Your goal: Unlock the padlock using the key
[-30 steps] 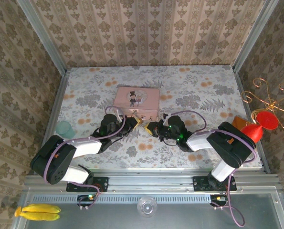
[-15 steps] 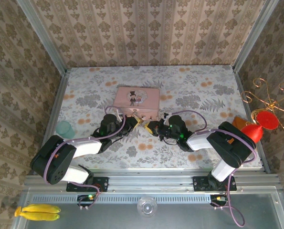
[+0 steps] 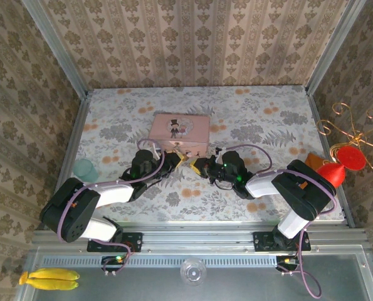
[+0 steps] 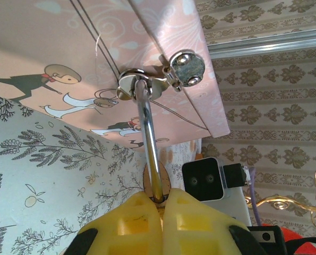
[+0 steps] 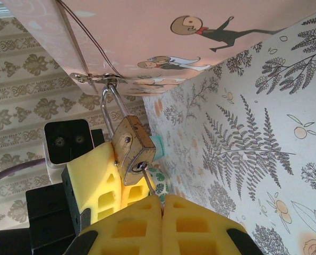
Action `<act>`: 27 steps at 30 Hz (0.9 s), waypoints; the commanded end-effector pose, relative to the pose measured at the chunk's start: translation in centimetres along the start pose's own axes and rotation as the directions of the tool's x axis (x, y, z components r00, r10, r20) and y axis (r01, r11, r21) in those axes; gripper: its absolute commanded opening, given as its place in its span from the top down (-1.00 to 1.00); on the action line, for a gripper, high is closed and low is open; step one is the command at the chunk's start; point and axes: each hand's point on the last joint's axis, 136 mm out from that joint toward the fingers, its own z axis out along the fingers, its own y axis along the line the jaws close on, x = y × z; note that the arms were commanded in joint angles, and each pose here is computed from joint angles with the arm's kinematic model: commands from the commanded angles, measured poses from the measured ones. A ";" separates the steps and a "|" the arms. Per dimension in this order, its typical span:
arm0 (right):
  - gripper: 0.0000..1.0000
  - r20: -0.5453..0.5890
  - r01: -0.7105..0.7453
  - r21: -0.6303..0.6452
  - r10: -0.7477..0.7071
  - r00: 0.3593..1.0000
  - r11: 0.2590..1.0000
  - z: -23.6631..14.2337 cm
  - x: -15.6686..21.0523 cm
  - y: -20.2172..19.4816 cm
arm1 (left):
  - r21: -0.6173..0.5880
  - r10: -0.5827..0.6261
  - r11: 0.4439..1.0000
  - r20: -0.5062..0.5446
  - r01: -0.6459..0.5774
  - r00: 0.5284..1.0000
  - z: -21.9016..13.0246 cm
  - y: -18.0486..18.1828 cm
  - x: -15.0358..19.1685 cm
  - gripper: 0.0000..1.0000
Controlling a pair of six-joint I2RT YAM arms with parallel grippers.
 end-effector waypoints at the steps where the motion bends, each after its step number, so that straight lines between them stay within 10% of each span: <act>1: 1.00 0.008 0.000 -0.035 0.001 1.000 0.999 -0.2 -0.3 0.7 | 0.166 0.066 0.984 0.001 -0.065 0.998 -0.2 -4.7 0.1 1.00; 27: 1.00 -0.007 -0.011 -0.066 0.010 1.000 0.998 0.1 -0.4 1.5 | 0.180 0.076 0.981 -0.022 -0.071 0.997 -0.2 -5.3 0.8 1.00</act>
